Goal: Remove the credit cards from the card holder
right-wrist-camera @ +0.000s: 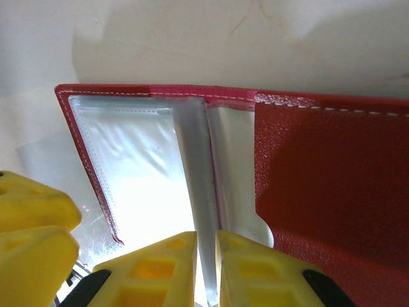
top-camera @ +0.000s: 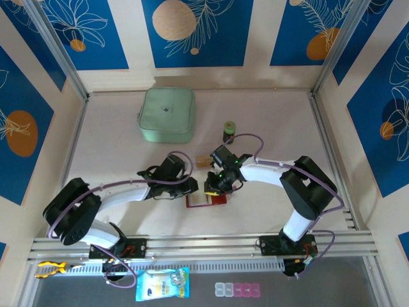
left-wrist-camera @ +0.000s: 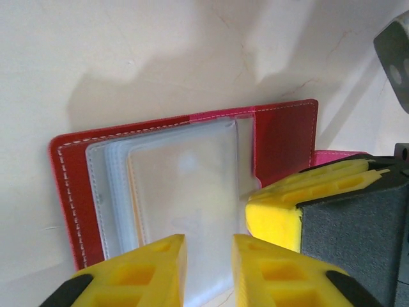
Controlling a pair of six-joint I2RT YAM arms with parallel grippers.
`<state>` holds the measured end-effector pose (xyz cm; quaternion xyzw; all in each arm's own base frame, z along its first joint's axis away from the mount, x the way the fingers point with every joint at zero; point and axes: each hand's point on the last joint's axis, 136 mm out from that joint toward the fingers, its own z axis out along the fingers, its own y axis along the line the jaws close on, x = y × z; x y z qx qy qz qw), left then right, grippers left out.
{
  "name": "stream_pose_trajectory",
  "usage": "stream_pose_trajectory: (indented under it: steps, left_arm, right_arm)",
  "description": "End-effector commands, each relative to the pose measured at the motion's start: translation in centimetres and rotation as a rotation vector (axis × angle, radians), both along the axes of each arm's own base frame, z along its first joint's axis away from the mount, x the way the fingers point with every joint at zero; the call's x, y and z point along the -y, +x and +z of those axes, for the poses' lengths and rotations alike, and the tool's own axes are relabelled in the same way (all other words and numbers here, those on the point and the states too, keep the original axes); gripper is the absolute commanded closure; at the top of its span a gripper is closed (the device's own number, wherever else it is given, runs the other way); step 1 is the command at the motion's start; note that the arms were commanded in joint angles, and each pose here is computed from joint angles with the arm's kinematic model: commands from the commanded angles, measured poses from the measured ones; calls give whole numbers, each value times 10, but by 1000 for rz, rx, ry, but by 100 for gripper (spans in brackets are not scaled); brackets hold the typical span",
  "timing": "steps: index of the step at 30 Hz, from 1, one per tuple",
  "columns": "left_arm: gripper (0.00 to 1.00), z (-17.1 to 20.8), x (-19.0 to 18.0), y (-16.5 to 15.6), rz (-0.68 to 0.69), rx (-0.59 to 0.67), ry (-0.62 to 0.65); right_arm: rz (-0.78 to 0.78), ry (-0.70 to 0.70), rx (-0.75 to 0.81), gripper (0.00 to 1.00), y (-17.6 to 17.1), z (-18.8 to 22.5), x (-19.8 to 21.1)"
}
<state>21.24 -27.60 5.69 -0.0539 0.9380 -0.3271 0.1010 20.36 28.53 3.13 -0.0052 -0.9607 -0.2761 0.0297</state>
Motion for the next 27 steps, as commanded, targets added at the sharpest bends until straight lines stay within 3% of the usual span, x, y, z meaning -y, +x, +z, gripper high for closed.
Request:
stream_pose_trajectory:
  steps: [1, 5, 9, 27]
  left_arm:
    - [81, -3, -13, -4, 10, 13, 66]
    - [93, -11, -18, -8, 7, 1, 82]
    - [98, -20, -20, -12, 3, -18, 92]
    - [99, -42, -30, -22, -4, -68, 141]
  right_arm:
    - [-4, 24, 18, 84, -3, 11, 2]
    - [14, 84, 25, 86, -1, 20, -10]
    - [26, 106, 7, 86, -2, 18, -18]
    - [-1, 22, -10, 79, -3, 0, -5]
